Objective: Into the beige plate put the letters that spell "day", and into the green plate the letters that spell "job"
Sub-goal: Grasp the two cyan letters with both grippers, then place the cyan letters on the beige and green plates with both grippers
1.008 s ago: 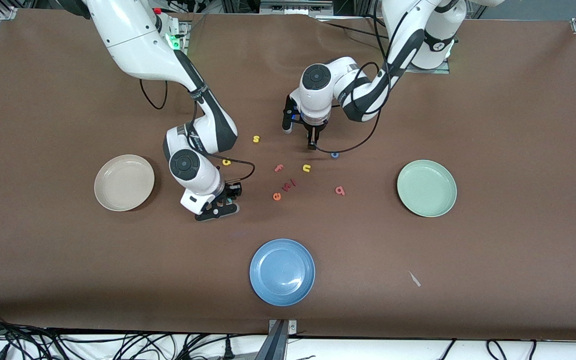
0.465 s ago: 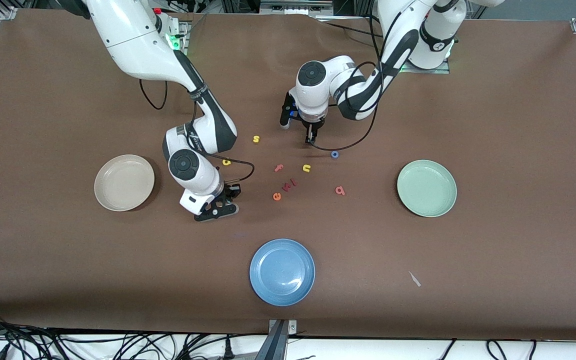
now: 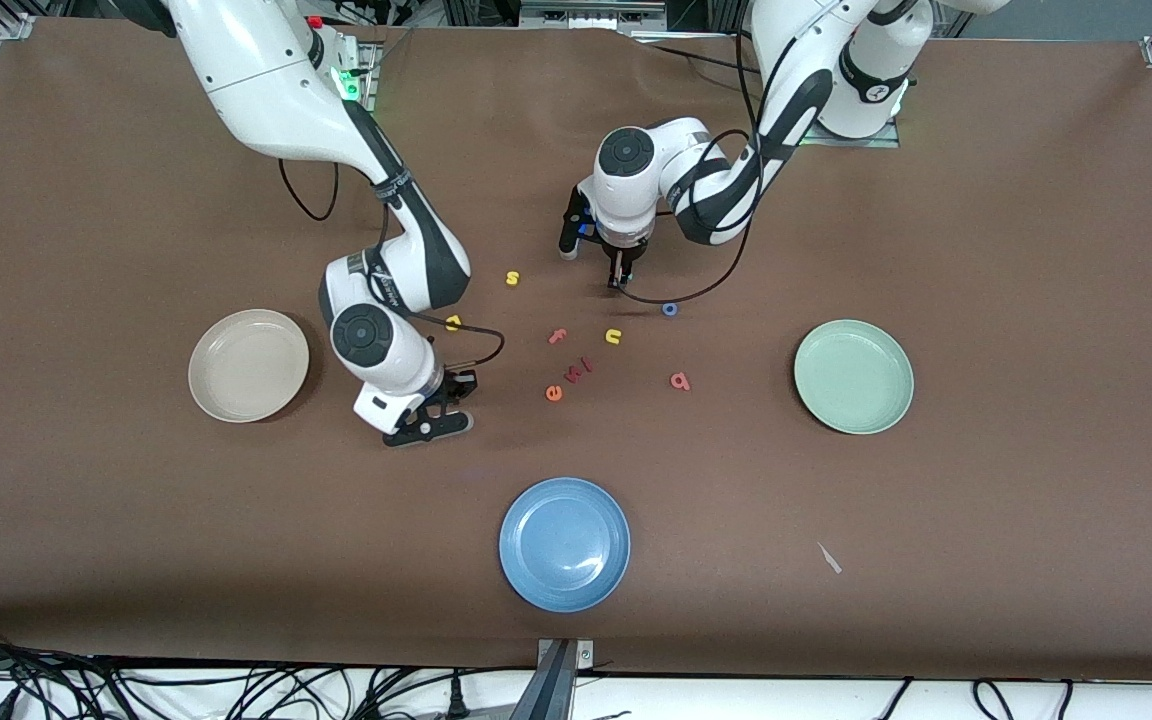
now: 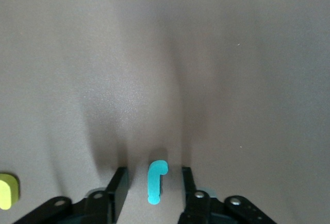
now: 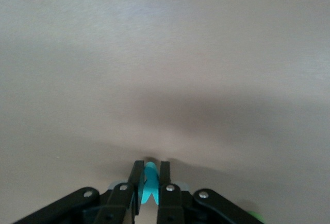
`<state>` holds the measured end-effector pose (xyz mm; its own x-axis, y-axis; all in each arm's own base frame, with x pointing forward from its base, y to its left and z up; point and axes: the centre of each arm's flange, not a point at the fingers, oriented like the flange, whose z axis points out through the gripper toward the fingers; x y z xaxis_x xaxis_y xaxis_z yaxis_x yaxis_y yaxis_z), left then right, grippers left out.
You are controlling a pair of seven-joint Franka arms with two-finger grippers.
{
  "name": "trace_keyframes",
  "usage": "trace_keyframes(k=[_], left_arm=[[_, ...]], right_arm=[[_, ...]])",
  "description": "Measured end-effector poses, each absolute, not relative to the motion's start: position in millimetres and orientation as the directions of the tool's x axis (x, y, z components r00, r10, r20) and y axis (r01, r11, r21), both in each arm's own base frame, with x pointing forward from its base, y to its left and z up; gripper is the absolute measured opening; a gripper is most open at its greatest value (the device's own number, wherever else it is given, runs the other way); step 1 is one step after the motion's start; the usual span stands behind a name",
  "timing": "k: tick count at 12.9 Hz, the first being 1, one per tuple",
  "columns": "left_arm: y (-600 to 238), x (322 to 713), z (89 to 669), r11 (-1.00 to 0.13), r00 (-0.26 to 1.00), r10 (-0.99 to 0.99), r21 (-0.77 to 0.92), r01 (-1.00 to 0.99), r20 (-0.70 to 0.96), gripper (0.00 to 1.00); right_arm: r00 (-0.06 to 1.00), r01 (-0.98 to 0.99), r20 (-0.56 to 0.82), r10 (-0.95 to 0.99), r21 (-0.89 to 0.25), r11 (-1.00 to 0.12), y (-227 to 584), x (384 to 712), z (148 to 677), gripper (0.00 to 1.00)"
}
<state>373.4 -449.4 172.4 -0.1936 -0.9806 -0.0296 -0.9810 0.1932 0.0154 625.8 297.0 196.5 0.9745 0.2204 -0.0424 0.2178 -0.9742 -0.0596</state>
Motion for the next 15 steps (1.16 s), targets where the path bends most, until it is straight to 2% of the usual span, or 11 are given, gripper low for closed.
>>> trace_keyframes(k=[2,3,9,15], left_arm=[[-450,373,173,0.233,-0.232,-0.972,-0.007,-0.973,-0.043,0.15],[-451,374,174,0.238,-0.238,-0.970,-0.011,-0.971,-0.045,0.09],[-441,398,203,0.201,-0.198,-0.977,-0.034,-0.979,-0.073,0.10],[-373,459,249,0.033,-0.027,-0.990,-0.043,-0.999,-0.136,0.09]], right_arm=[[0.971,0.223,-0.075,0.227,-0.060,-0.973,269,642,208,0.15],[0.965,0.242,-0.090,0.247,-0.063,-0.968,250,649,212,0.14],[0.930,0.330,-0.158,0.333,-0.048,-0.943,148,662,234,0.14],[0.880,0.422,-0.216,0.423,-0.052,-0.905,41,628,247,0.14]])
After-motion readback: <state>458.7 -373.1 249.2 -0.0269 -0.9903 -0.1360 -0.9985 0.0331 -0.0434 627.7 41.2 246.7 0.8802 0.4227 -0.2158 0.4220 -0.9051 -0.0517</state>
